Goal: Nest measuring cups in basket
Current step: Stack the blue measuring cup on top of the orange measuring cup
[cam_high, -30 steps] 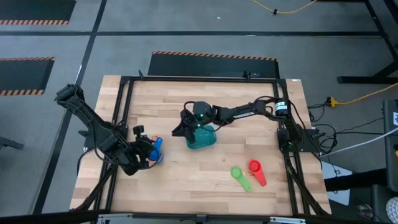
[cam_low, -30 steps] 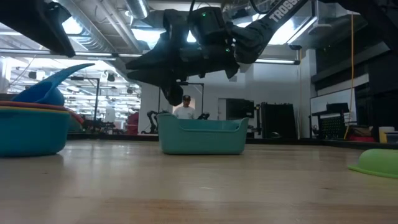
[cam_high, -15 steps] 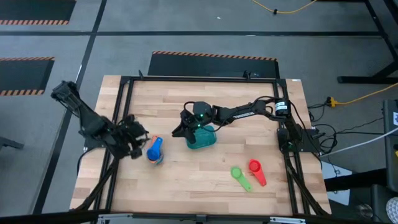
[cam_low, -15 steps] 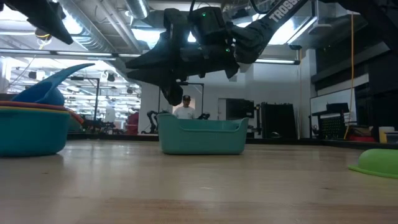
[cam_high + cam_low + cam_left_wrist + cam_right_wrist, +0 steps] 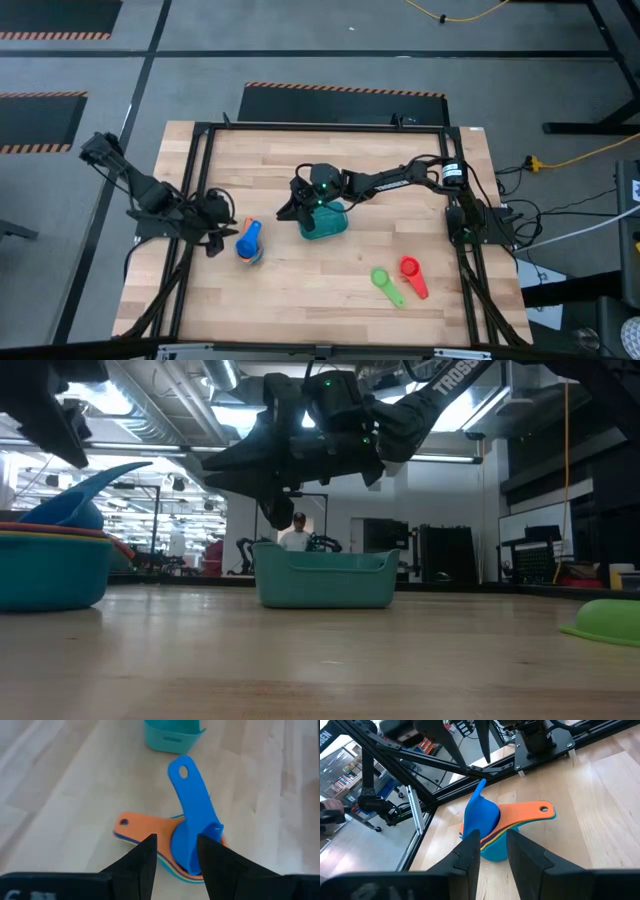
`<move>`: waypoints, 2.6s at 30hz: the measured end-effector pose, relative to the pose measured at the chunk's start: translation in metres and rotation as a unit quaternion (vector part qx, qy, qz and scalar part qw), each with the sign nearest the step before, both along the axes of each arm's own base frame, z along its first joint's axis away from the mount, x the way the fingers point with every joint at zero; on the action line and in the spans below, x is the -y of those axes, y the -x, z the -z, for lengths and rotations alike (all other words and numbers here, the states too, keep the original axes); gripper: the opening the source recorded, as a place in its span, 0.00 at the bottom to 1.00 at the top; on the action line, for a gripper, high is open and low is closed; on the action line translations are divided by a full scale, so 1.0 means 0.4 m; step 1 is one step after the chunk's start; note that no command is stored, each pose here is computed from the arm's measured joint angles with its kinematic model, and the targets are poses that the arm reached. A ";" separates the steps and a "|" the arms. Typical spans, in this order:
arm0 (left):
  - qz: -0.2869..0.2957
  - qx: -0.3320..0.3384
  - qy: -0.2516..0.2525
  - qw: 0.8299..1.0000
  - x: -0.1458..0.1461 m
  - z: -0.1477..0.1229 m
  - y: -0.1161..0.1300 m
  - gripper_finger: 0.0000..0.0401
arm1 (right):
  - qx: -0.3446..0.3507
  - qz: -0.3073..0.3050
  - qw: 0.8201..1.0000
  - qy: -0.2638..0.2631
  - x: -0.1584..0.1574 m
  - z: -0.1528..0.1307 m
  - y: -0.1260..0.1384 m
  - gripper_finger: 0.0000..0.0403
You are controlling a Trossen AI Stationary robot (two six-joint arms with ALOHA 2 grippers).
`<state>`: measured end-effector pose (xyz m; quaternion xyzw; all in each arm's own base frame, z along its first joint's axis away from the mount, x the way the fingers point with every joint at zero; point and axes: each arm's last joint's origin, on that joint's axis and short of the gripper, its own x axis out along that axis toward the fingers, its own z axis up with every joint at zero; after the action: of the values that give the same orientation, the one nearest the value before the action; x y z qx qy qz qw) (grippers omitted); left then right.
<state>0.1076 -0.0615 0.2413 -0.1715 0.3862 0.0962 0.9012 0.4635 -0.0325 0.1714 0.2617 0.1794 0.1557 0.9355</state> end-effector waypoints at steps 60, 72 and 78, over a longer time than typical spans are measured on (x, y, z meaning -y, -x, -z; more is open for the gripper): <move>-0.021 0.067 0.019 0.997 -0.003 0.095 -0.039 0.20 | 0.005 -0.003 1.000 0.012 0.000 0.000 0.000 0.25; -0.019 0.074 0.025 0.997 -0.001 0.091 -0.041 0.03 | 0.005 -0.003 1.000 0.012 0.000 0.000 0.000 0.25; 0.001 0.097 0.016 0.995 0.003 0.081 -0.049 0.01 | 0.005 -0.003 1.000 0.012 0.000 0.000 0.000 0.25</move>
<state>0.1272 -0.0628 0.2091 -0.1937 0.2983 0.0716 0.9319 0.4635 -0.0325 0.1713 0.2495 0.1775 0.1575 0.9389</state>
